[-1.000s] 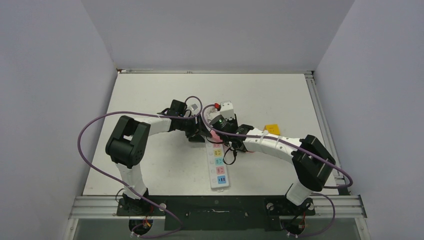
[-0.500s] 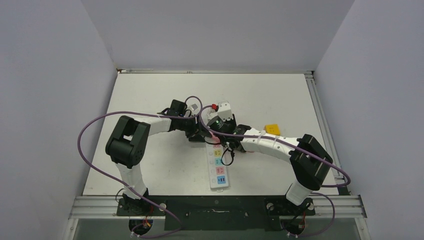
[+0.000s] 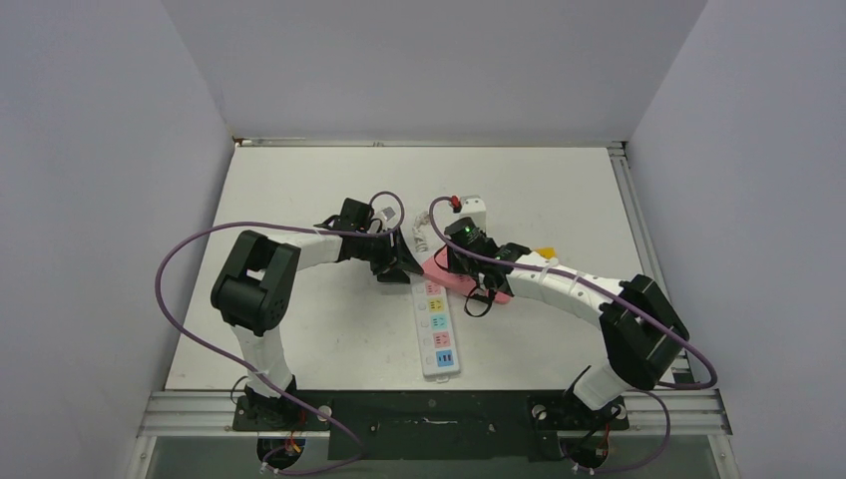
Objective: Pull the plug off the socket
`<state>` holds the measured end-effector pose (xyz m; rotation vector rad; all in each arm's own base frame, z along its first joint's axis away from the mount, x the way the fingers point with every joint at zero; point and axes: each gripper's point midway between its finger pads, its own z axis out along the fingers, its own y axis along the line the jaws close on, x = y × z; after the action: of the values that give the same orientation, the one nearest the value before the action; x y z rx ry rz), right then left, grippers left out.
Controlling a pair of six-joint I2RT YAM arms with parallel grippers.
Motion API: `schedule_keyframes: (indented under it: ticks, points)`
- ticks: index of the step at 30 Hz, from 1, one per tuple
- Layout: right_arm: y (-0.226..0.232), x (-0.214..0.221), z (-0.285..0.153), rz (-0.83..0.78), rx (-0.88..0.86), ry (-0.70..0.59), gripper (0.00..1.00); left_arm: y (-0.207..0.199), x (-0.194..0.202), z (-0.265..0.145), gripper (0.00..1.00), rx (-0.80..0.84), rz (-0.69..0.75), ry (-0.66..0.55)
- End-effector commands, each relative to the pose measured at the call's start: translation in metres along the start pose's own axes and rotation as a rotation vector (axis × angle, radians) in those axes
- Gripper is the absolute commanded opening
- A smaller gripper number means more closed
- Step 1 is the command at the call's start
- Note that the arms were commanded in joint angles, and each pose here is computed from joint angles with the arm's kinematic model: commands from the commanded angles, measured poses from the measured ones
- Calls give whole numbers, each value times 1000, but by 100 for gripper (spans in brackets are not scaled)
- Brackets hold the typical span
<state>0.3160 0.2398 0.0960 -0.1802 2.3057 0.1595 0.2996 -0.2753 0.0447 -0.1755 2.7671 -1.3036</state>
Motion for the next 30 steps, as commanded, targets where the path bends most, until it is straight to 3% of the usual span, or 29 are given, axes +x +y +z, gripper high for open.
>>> schedule_keyframes:
  ticks: [1,20,30]
  points:
    - [29,-19,-10,63,-127,-58,5,80,18,20,45,-295,-37,6]
    - [47,-20,-22,-158,58,-121,5,82,18,21,44,-303,-36,13]
    - [53,-19,-22,-187,49,-116,5,83,18,21,44,-303,-35,13]
